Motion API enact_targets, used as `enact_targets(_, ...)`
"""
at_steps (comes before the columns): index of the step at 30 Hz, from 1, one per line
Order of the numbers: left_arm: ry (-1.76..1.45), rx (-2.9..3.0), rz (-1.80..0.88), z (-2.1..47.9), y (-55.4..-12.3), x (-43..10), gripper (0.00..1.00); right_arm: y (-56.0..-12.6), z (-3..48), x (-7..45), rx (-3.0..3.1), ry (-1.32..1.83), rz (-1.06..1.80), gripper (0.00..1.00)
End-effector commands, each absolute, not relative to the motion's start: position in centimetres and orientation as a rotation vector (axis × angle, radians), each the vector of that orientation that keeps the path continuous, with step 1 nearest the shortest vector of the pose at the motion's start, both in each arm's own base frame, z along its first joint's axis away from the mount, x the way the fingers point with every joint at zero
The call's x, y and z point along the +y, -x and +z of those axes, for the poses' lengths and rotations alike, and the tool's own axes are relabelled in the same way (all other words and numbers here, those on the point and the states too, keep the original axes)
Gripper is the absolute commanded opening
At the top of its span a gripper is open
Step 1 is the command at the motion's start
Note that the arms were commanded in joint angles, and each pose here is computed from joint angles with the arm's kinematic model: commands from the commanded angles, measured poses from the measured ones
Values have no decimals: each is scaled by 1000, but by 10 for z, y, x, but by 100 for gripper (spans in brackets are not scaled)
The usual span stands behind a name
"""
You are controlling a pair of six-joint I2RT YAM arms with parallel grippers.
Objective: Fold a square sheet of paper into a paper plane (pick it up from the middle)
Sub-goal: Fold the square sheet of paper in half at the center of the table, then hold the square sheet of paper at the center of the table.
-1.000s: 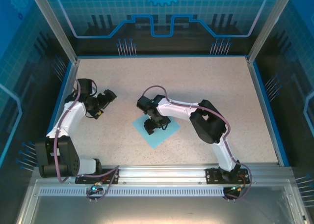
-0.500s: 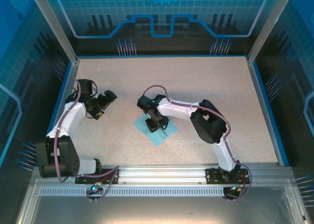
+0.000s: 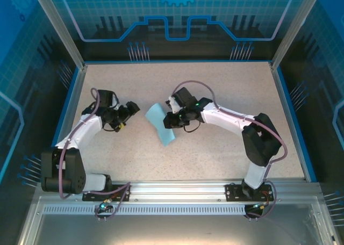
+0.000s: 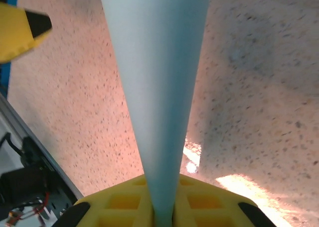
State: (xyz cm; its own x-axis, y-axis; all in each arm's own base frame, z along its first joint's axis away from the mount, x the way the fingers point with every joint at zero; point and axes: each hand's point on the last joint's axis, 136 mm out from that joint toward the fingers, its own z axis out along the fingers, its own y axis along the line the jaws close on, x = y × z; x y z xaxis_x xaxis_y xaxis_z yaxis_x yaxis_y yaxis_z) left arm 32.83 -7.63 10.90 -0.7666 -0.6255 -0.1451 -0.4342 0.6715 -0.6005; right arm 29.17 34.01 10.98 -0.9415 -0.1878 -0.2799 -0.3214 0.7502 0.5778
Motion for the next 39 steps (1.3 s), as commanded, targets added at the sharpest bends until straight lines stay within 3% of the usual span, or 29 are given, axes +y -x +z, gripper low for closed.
enact_targets(1,781,2545,-876,105,-332,-104,94,-296,90,328,2799,249,1053,14)
enact_targets(11,563,2589,-994,99,-334,-173,79,-306,41,276,2908,49,827,20)
enact_targets(25,380,2654,-1129,76,-355,-243,32,-306,24,259,2956,-15,681,28)
enact_targets(32,352,2728,-1095,52,-366,-259,19,-305,23,259,2971,-18,679,30)
enact_targets(39,354,2804,-1041,32,-367,-260,14,-306,38,259,2948,10,680,40)
